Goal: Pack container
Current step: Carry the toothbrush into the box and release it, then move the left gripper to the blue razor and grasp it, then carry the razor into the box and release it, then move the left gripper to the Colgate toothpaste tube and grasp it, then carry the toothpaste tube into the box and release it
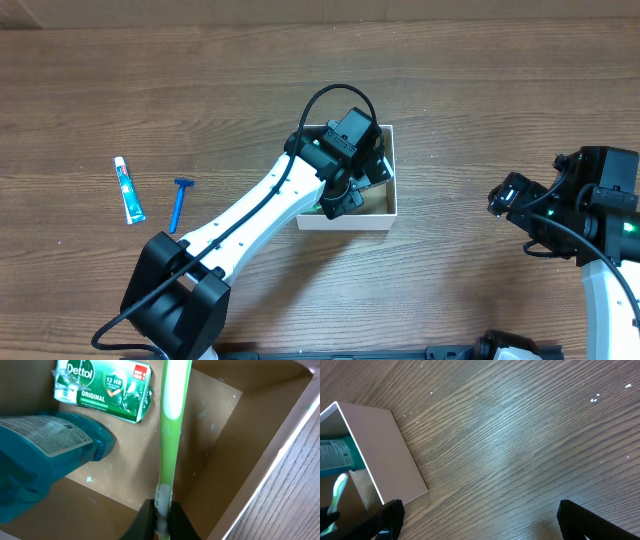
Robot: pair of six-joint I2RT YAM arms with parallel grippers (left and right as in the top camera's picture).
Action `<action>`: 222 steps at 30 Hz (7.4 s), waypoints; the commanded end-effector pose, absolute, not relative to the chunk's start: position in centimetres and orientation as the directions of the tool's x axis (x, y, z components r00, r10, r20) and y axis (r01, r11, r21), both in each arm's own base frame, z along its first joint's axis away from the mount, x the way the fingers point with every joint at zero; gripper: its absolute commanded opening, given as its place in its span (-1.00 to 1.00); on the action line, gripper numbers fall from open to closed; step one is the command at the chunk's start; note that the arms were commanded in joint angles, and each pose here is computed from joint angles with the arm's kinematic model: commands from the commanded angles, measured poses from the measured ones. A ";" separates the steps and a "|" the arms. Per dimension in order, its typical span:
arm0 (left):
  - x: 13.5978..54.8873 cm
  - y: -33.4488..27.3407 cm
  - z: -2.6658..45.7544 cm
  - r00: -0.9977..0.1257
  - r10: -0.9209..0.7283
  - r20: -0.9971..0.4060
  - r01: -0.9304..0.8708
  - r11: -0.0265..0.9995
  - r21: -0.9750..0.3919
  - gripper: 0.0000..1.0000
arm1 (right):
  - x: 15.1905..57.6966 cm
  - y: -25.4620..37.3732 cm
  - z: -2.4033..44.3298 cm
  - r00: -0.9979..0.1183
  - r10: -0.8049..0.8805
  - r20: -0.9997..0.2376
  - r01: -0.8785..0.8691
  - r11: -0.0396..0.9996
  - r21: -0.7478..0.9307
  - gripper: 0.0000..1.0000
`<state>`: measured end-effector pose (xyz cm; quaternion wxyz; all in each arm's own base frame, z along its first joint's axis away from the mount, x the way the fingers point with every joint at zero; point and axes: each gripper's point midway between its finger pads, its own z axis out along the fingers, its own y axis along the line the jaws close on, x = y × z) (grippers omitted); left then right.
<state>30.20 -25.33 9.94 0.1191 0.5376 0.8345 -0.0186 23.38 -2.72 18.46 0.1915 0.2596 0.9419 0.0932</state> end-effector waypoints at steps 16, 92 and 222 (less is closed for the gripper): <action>30.6 -13.1 28.3 -0.730 0.383 -0.566 0.282 0.923 0.261 0.98 | 23.5 -2.7 18.5 -0.792 0.520 -0.319 0.446 0.850 0.280 1.00; 31.8 -26.7 13.2 -0.395 0.852 -0.344 0.869 0.468 0.161 -0.92 | 23.6 -2.7 18.4 -0.791 0.520 -0.322 0.445 0.851 0.280 1.00; 32.5 -27.6 12.3 -0.466 0.758 -0.457 0.840 0.541 0.039 -0.92 | 23.6 -2.7 18.4 -0.792 0.520 -0.321 0.445 0.850 0.280 1.00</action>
